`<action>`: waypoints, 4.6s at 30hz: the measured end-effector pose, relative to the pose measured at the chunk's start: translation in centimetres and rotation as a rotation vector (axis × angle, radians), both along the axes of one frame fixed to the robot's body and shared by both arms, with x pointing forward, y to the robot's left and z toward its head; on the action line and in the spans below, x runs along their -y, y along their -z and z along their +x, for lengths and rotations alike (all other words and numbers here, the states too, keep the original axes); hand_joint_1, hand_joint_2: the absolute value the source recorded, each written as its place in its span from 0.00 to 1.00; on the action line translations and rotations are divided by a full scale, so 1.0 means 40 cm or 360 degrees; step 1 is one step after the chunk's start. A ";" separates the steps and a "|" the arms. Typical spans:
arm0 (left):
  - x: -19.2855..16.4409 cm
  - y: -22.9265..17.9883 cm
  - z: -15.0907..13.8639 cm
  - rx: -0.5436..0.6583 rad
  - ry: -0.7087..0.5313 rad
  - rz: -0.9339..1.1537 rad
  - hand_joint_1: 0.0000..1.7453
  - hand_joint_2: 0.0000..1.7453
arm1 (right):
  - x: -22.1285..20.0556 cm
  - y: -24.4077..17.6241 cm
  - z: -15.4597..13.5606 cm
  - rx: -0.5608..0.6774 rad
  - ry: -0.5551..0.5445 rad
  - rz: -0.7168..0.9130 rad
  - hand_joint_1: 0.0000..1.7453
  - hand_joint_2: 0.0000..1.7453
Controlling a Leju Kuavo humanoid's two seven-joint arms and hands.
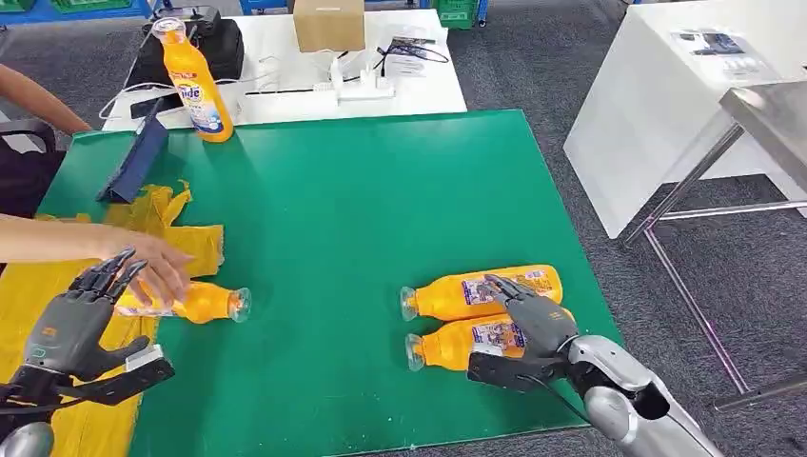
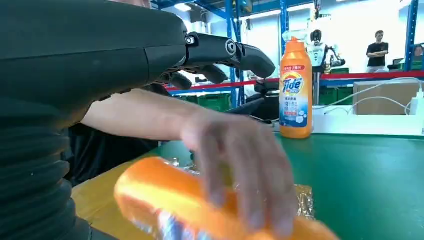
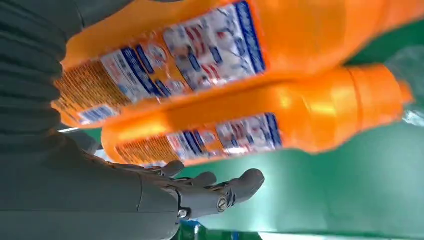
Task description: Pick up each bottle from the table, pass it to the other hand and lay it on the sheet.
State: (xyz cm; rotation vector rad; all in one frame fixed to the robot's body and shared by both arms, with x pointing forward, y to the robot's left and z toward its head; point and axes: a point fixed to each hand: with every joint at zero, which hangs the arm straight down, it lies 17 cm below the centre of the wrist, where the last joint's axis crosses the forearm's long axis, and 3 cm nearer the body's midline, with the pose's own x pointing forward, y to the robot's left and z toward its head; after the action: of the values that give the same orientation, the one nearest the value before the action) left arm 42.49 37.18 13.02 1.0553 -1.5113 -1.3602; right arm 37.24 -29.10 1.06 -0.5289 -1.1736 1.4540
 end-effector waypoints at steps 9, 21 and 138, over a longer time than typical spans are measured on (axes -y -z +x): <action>0.000 -0.003 0.002 0.0004 0.0002 -0.0002 0.00 1.00 | 0.012 0.026 -0.012 -0.0042 -0.0005 -0.0030 0.00 1.00; 0.001 -0.005 0.003 0.0006 0.0003 -0.0002 0.00 1.00 | 0.016 0.033 -0.014 -0.0054 -0.0001 -0.0035 0.00 1.00; 0.598 -0.389 -0.278 -0.0532 0.1075 -0.2734 0.00 1.00 | -0.714 -0.366 -0.165 -0.0467 -0.0458 0.1758 1.00 1.00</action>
State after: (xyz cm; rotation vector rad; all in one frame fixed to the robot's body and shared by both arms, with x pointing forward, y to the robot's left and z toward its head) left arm 31.35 13.26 28.59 -0.7521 -1.9913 -0.1368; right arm 30.65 -0.55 15.68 0.6104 -1.6161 0.8486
